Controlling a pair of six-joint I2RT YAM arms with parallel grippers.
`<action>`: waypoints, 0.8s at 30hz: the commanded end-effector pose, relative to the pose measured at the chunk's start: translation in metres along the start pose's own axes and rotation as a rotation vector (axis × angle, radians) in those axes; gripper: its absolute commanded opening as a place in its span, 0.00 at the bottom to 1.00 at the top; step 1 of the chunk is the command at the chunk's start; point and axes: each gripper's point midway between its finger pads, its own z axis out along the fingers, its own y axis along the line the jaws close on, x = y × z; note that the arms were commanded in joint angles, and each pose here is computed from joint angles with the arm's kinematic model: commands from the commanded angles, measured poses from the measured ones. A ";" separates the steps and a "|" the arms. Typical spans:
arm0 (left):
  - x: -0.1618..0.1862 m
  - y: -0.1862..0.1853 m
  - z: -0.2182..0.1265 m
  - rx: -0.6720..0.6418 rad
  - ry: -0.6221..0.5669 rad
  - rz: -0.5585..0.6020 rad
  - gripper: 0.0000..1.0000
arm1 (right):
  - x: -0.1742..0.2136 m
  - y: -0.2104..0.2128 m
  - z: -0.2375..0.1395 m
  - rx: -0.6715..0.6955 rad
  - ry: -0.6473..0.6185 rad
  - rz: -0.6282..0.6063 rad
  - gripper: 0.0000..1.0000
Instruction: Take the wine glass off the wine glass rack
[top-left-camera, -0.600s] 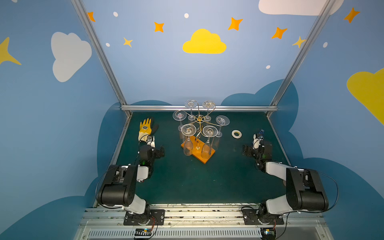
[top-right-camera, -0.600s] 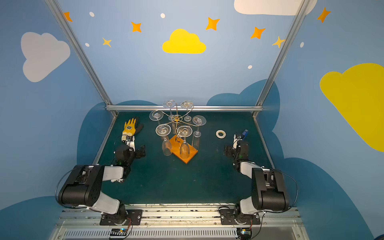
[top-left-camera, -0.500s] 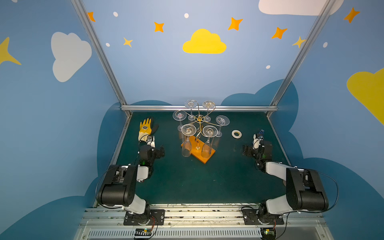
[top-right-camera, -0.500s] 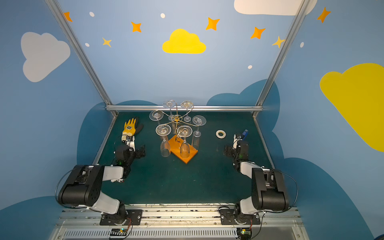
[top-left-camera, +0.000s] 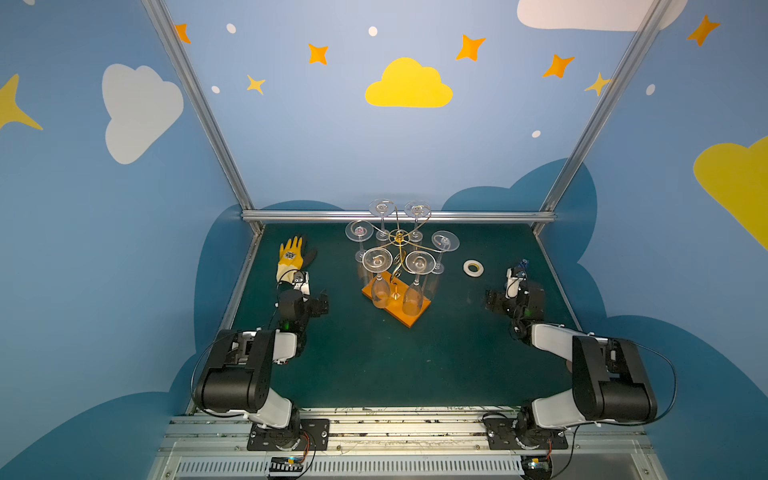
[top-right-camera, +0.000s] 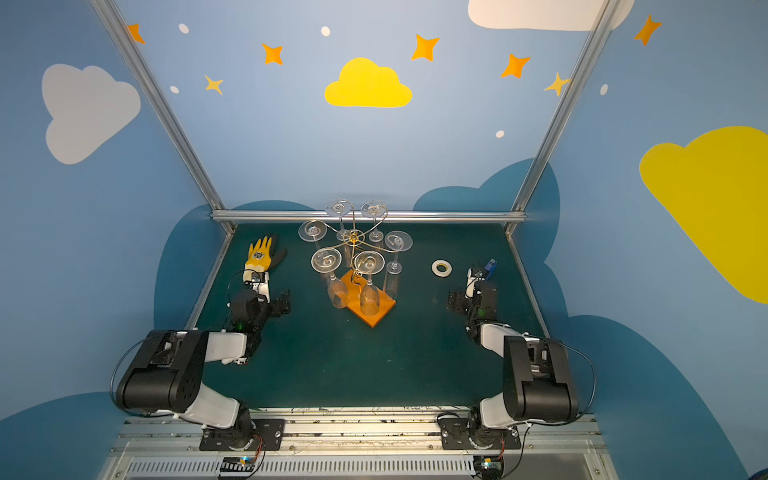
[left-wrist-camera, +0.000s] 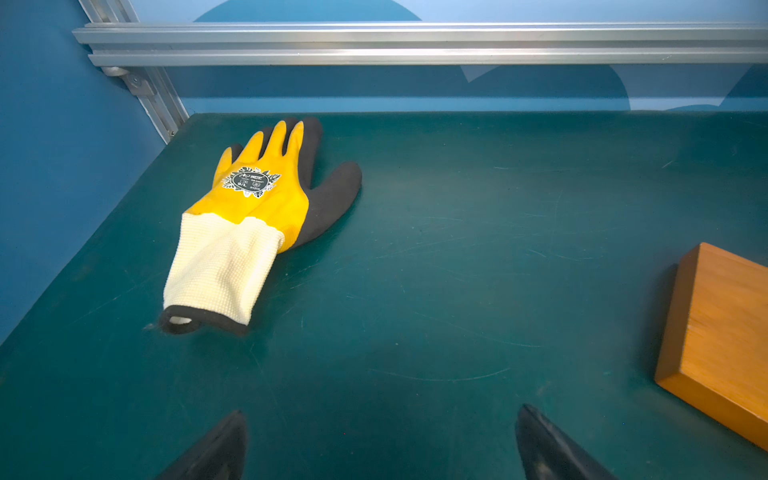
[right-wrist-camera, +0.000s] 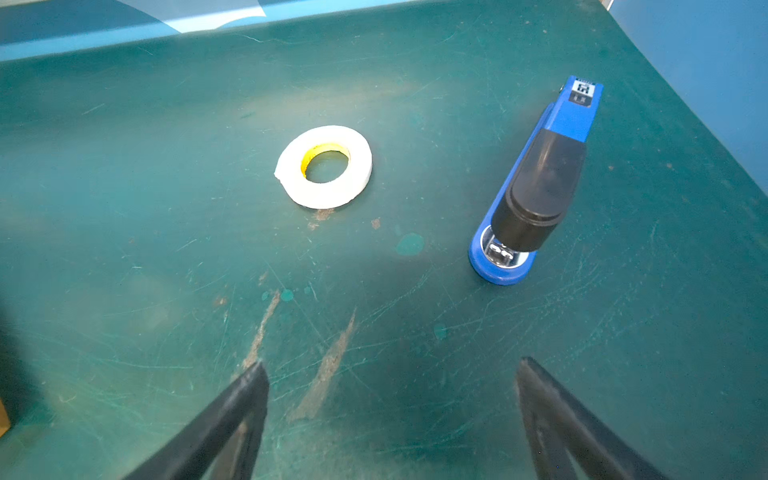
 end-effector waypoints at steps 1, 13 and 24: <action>-0.006 -0.001 0.001 0.009 -0.007 -0.001 0.99 | -0.008 0.002 -0.001 -0.002 -0.014 0.000 0.91; -0.019 0.001 -0.002 -0.001 -0.047 -0.005 0.99 | -0.012 0.000 -0.004 0.007 -0.032 -0.005 0.91; -0.139 -0.031 -0.129 0.197 -0.039 -0.215 0.99 | -0.124 0.057 -0.135 -0.241 -0.226 0.070 0.91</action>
